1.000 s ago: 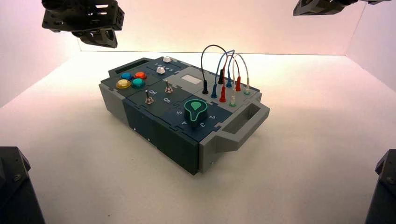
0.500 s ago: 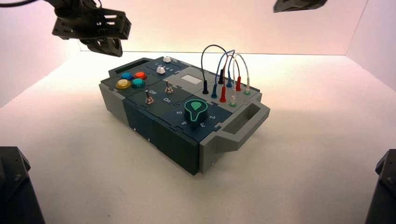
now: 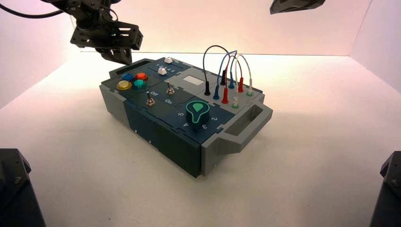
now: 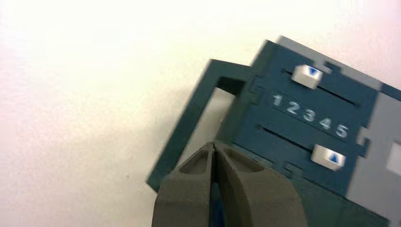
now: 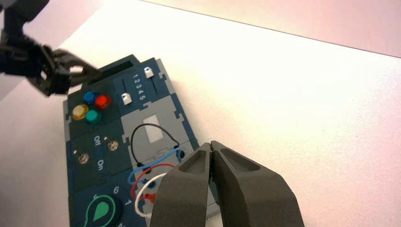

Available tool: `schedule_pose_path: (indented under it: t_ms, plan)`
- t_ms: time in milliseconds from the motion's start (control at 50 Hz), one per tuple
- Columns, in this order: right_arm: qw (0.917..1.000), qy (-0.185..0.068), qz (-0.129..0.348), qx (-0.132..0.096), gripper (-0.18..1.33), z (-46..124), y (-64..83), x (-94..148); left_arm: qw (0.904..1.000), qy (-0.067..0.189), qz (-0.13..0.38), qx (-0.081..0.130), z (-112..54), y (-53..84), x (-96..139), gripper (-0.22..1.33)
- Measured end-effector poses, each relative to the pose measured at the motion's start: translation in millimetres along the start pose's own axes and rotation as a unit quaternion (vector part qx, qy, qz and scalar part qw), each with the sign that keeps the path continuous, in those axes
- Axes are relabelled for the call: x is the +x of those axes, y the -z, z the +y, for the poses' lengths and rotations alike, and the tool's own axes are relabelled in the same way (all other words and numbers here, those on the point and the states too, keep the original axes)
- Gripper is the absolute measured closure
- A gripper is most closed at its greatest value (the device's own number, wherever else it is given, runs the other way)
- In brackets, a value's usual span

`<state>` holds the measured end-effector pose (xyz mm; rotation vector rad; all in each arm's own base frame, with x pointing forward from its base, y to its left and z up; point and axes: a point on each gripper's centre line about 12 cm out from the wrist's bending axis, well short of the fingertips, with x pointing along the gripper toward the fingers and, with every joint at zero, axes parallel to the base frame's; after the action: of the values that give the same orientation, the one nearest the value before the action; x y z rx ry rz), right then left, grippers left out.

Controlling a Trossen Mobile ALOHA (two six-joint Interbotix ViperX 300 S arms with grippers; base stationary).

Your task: Flip the top switch on with the right gripper.

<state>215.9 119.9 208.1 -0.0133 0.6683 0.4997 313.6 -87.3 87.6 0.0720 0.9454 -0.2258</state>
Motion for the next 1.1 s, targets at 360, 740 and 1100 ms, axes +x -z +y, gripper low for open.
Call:
schedule_pose_path:
  t_ms: [360, 740, 1100]
  plan:
    - [0.9995, -0.022, 0.015, -0.019, 1.29, 14.3, -0.5, 8, 0.9998, -0.011, 0.004, -0.014, 11.5, 1.3, 6, 1.27]
    - [0.9964, -0.048, 0.053, -0.045, 1.29, 35.3, 3.1, 31, 0.9998, -0.01, 0.015, -0.012, 9.3, 3.7, 16, 1.27]
    - [0.9884, -0.079, 0.09, -0.093, 1.29, 70.2, 10.3, 69, 0.9995, -0.007, 0.029, -0.012, 7.5, 4.8, 23, 1.27]
